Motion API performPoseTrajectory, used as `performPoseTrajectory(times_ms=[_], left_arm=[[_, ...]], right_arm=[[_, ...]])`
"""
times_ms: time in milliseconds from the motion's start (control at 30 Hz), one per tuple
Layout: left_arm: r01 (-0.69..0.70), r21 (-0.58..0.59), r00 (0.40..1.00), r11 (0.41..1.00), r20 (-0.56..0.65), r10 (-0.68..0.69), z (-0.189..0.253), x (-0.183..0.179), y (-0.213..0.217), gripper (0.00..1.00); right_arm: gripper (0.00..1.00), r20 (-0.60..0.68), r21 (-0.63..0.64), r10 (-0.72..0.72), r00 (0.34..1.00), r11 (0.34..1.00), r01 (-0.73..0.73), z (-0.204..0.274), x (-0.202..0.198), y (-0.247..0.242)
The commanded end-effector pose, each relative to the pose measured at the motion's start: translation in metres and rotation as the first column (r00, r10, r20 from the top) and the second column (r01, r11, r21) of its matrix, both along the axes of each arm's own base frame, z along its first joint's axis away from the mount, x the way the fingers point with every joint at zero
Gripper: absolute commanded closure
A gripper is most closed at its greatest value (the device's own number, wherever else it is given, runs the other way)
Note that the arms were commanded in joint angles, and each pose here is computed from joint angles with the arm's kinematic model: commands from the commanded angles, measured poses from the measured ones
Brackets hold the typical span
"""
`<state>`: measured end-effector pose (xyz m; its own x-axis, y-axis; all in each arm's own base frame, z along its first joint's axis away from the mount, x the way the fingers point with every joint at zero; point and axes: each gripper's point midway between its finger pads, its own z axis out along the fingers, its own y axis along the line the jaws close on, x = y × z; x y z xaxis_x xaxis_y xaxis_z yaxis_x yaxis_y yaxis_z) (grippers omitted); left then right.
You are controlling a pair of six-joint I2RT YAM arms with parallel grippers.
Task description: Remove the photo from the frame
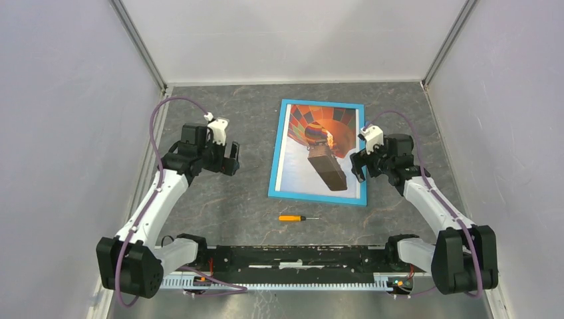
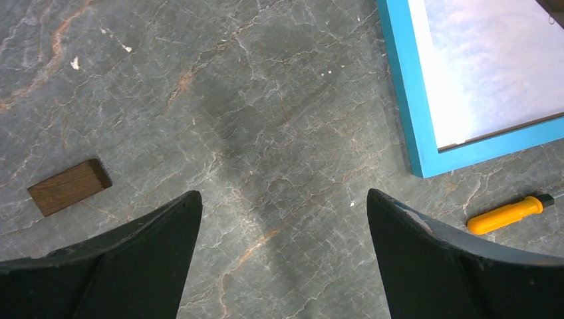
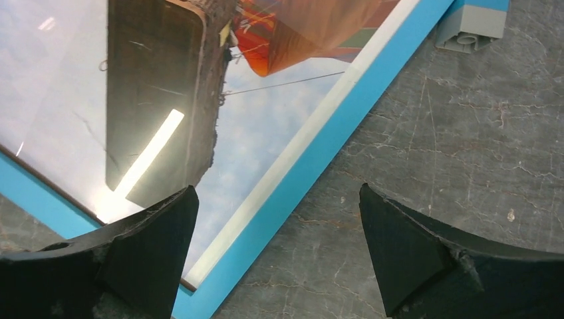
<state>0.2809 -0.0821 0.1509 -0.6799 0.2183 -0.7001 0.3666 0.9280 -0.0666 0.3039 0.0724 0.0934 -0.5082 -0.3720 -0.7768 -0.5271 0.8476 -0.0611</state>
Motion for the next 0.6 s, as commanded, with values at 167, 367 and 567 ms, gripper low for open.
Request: performPoseTrajectory(times_ms=[167, 367, 567], left_arm=[[0.102, -0.073, 0.991, 0.992, 0.089, -0.096, 0.015, 0.041, -0.045, 0.0], [0.077, -0.119, 0.993, 0.99, 0.097, -0.066, 0.011, 0.069, -0.078, 0.0], [0.06, -0.129, 0.997, 0.99, 0.054, -0.053, -0.015, 0.083, -0.095, 0.0]], right_arm=[[0.02, -0.018, -0.06, -0.069, 0.997, 0.996, 0.068, -0.001, 0.035, -0.013], [0.02, -0.092, -0.046, -0.044, 0.995, 0.998, 0.04, -0.02, 0.052, -0.006], [0.02, -0.136, -0.045, -0.019, 0.99, 0.999, 0.013, -0.035, 0.059, -0.003]])
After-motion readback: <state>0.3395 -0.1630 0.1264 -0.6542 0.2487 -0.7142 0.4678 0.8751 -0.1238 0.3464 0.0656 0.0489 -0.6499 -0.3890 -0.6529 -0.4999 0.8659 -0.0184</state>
